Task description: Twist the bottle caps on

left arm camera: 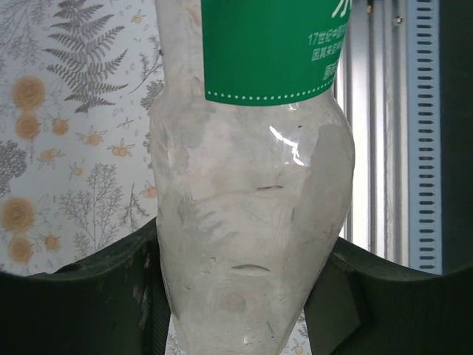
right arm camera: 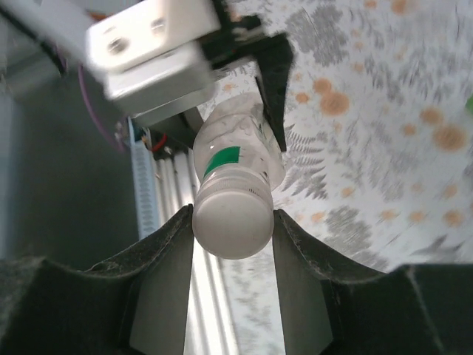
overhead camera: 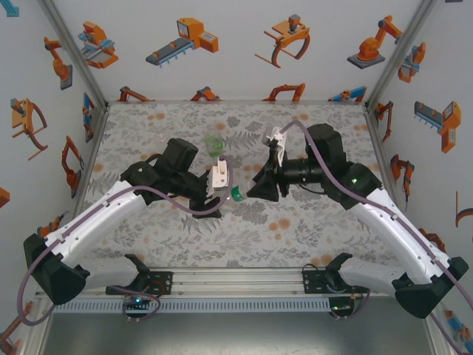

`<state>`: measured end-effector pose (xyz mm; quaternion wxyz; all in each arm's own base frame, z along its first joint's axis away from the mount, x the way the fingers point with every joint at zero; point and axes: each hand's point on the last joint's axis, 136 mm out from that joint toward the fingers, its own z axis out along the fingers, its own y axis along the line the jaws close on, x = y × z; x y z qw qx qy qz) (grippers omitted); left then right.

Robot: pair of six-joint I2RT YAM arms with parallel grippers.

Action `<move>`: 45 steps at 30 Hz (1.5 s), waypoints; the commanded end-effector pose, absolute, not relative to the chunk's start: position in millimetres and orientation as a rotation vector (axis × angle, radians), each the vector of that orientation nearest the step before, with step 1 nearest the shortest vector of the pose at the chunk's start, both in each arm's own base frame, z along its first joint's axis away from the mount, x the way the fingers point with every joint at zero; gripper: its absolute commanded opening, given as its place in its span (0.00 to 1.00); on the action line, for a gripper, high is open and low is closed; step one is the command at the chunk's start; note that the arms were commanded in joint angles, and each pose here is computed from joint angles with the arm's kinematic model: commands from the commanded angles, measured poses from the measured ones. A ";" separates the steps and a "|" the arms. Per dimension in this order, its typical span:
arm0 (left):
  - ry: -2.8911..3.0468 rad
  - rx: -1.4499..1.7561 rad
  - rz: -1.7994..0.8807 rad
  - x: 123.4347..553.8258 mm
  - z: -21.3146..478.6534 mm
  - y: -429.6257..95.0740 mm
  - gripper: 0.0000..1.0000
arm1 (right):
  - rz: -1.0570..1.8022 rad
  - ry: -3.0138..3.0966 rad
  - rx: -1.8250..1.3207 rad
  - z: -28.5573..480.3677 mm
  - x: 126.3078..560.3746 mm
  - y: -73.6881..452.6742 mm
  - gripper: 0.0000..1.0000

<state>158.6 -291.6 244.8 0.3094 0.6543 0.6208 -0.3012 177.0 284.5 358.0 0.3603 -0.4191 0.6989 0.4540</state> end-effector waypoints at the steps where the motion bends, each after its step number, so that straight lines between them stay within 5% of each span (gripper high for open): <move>1: 1.596 1.680 -0.718 172.9 253.0 -294.5 0.00 | 1.289 2.144 -0.562 349.4 200.7 280.2 0.00; 8: 1.562 1.646 -0.629 185.6 255.5 -296.9 0.00 | 1.467 2.510 0.369 307.7 218.5 273.7 0.00; 13: 1.542 1.651 -0.611 187.2 257.1 -299.4 0.00 | 1.373 2.555 0.439 294.3 221.3 266.0 0.00; 14: 1.538 1.655 -0.612 186.6 257.2 -299.3 0.00 | 1.348 2.536 0.392 298.3 223.3 264.5 0.01; 20: 1.512 1.681 -0.628 179.8 258.7 -298.5 0.00 | 1.217 2.351 -0.082 351.8 224.6 259.3 0.56; 23: 1.503 1.691 -0.647 175.4 259.2 -297.9 0.00 | 1.159 2.221 -0.342 378.8 216.1 257.5 0.70; 35: 1.455 1.738 -0.760 152.8 267.2 -300.6 0.00 | 1.071 1.422 -1.425 409.8 134.0 273.8 0.73; 45: 1.447 1.741 -0.773 147.8 270.2 -303.5 0.00 | 1.038 1.370 -1.493 385.7 141.3 282.5 0.64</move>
